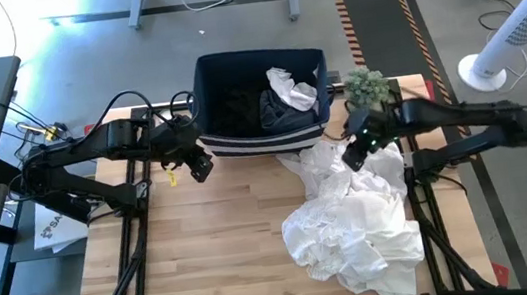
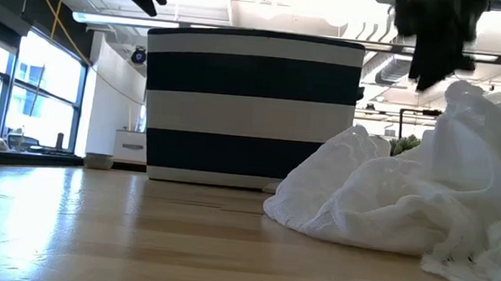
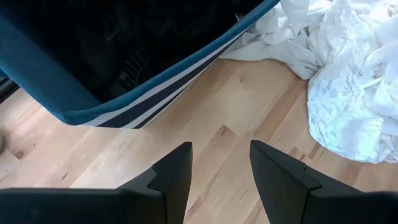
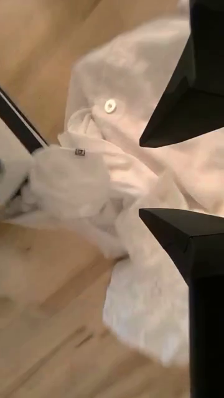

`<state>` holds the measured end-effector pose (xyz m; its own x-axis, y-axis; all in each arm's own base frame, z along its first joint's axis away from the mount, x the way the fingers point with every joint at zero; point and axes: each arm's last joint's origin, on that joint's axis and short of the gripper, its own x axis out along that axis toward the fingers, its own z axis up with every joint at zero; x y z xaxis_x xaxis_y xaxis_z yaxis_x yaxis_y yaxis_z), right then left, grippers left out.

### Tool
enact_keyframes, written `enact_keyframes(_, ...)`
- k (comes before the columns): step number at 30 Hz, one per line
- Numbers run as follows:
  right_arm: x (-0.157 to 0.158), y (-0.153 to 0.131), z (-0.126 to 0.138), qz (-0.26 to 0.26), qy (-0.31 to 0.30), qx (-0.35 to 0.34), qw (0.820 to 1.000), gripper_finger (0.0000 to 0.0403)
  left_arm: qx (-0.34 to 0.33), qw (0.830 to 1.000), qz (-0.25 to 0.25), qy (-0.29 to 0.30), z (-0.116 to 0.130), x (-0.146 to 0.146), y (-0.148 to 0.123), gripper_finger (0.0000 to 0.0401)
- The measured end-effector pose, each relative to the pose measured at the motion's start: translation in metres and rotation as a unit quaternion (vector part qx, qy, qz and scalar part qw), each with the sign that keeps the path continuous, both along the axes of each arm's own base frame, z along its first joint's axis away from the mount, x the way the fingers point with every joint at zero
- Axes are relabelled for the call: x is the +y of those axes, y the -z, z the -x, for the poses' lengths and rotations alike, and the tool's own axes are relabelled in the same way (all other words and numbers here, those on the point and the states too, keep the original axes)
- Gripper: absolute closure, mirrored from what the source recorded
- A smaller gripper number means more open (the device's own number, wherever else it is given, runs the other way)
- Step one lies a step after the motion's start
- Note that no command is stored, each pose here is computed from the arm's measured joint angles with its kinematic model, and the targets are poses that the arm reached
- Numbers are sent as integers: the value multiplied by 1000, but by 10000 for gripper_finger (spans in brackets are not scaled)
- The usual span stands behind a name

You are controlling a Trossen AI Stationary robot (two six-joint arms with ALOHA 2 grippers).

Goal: Sort clothes
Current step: Put the white sock into the blue bin

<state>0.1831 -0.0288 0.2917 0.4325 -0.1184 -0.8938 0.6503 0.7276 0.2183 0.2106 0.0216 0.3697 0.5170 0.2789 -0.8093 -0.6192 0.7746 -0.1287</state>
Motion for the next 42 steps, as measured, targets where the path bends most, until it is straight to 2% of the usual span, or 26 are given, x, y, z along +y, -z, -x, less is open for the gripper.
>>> enact_keyframes(4, -8, 45, -8, 2, -35, -33, 999, 235, 0, 1000, 2, 1, 0, 0, 0, 243)
enact_keyframes(8, -18, 83, -12, -9, -2, -49, 999, 235, -1, 1000, 5, 0, 0, 0, 0, 243)
enact_keyframes(11, -25, 98, -12, -18, 43, -53, 998, 235, -4, 1000, 11, -9, 0, 0, 0, 243)
enact_keyframes(13, -27, 106, -13, -20, 49, -59, 997, 235, -7, 1000, 16, -15, 0, 0, 0, 243)
enact_keyframes(17, -28, 107, -29, -27, -20, -135, 990, 239, -18, 999, 22, -24, -1, 0, -1, 243)
enact_keyframes(20, -28, 106, -38, -58, -45, -171, 983, 271, -41, 999, 22, -24, -5, 0, -3, 243)
enact_keyframes(24, -27, 105, -41, -112, -10, -169, 979, 375, -78, 997, 11, -17, -11, 0, -8, 243)
enact_keyframes(25, -26, 103, -42, -118, -6, -172, 978, 388, -88, 996, 5, -12, -12, 1, -10, 243)
enact_keyframes(28, -22, 91, -48, -119, -11, -182, 976, 390, -117, 993, -10, 2, -17, 1, -15, 243)
enact_keyframes(31, -16, 72, -55, -94, -62, -185, 976, 400, -136, 990, -20, 13, -20, 1, -18, 243)
enact_keyframes(36, -2, 50, -61, 2, -145, -151, 978, 396, -133, 991, -23, 16, -20, 1, -18, 243)
enact_keyframes(39, 2, 51, -57, 65, -141, -86, 984, 389, -132, 991, -19, 19, -20, 1, -17, 243)
enact_keyframes(42, 1, 60, -54, 95, -115, -46, 988, 359, -131, 991, -13, 24, -20, 1, -17, 243)
